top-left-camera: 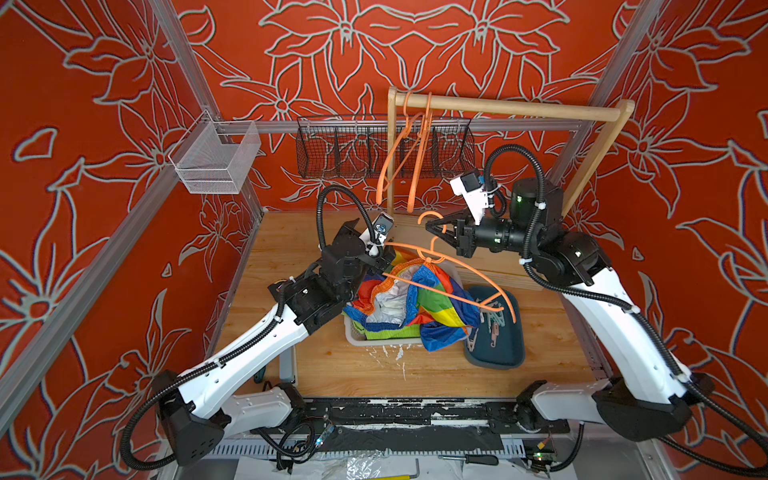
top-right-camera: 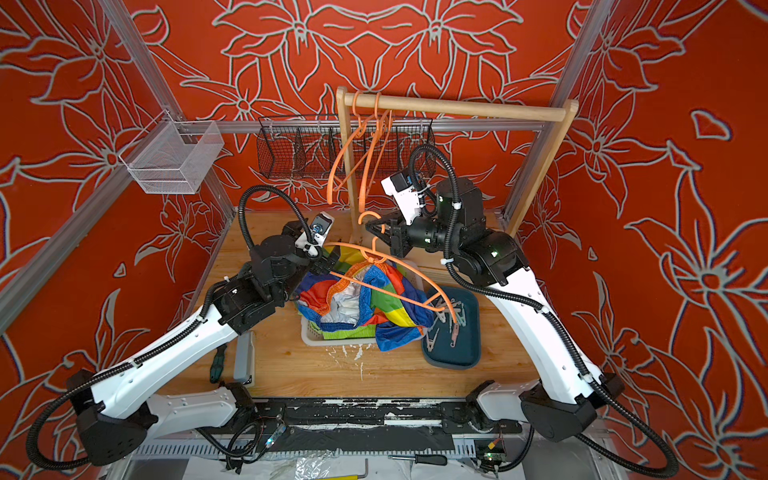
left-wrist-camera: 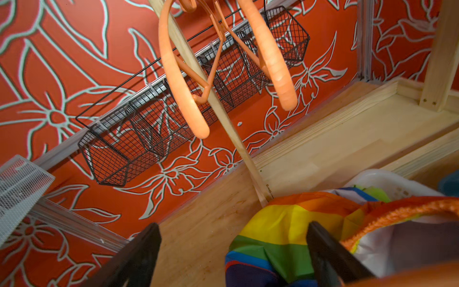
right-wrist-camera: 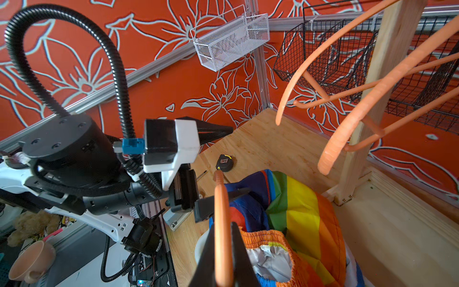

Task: Remove the clothespins securing shorts to the hanger
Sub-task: Adjust the hanger.

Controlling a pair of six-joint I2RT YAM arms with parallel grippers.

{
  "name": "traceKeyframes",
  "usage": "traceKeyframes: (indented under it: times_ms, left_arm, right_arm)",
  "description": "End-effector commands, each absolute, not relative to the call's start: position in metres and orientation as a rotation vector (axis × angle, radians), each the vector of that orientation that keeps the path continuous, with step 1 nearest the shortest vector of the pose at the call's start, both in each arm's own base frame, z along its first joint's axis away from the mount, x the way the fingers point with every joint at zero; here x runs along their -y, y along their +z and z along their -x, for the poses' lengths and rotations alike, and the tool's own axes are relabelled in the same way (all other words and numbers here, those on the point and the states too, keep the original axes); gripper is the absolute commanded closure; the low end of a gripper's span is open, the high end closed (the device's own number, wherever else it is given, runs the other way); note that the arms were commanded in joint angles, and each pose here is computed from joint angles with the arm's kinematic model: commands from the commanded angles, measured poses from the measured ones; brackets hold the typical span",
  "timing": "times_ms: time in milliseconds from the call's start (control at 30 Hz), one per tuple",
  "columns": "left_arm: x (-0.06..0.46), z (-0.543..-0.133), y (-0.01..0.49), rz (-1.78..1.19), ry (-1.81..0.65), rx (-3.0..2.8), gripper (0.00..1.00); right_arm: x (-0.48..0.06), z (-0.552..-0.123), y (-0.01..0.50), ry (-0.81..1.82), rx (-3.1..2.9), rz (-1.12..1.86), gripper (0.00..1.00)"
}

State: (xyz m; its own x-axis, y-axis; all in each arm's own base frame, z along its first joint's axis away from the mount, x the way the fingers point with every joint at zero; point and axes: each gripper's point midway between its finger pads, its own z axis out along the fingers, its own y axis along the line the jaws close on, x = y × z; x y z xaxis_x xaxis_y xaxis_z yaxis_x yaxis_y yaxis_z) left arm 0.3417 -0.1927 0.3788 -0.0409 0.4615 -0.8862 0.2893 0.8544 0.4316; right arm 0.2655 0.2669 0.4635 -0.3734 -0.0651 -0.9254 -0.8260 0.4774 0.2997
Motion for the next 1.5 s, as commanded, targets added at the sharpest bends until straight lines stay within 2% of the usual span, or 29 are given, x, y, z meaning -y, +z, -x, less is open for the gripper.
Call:
traceKeyframes:
  times_ms: [0,33,100,133,267,300,333,567,633,733,867,1067,1300,1400,1467]
  left_arm:
    - [0.198,-0.342,0.389,-0.612,0.097,-1.591,0.2]
    - [0.198,-0.342,0.386,-0.613,0.095,-1.593,0.28]
    - [0.196,-0.342,0.383,-0.615,0.086,-1.596,0.37]
    - [0.194,-0.341,0.382,-0.614,0.08,-1.597,0.46]
    - [0.189,-0.341,0.378,-0.604,0.075,-1.603,0.89]
    - [0.188,-0.341,0.377,-0.601,0.078,-1.603,0.97]
    - [0.187,-0.341,0.376,-0.6,0.078,-1.603,1.0]
    - [0.175,-0.347,0.365,-0.575,0.096,-1.612,1.0]
    - [0.175,-0.347,0.363,-0.59,0.103,-1.61,1.0]
    - [0.174,-0.347,0.36,-0.603,0.119,-1.604,1.0]
    - [0.173,-0.347,0.358,-0.605,0.115,-1.605,1.0]
    - [0.17,-0.346,0.36,-0.599,0.106,-1.601,1.0]
    - [0.167,-0.349,0.359,-0.59,0.101,-1.614,1.0]
    - [0.166,-0.351,0.357,-0.587,0.1,-1.618,1.0]
    - [0.165,-0.351,0.358,-0.582,0.096,-1.618,1.0]
  right_arm:
    - [-0.27,-0.263,0.473,1.034,-1.731,0.772,1.0]
    - [-0.271,-0.264,0.474,1.039,-1.732,0.771,1.0]
    - [-0.273,-0.265,0.475,1.049,-1.733,0.771,1.0]
    - [-0.274,-0.266,0.476,1.05,-1.73,0.771,1.0]
    - [-0.276,-0.269,0.476,1.057,-1.731,0.77,1.0]
    - [-0.277,-0.27,0.476,1.058,-1.733,0.767,1.0]
    - [-0.277,-0.27,0.476,1.058,-1.734,0.767,1.0]
    - [-0.272,-0.269,0.478,1.009,-1.744,0.78,0.99]
    - [-0.266,-0.267,0.482,0.969,-1.739,0.788,0.74]
    - [-0.252,-0.264,0.487,0.884,-1.746,0.785,0.47]
    - [-0.225,-0.262,0.495,0.804,-1.759,0.742,0.29]
    - [-0.19,-0.257,0.481,0.72,-1.839,0.707,0.27]
    - [-0.187,-0.242,0.467,0.767,-1.876,0.739,0.29]
    - [-0.187,-0.239,0.466,0.771,-1.877,0.746,0.38]
    - [-0.187,-0.238,0.465,0.777,-1.881,0.751,0.5]
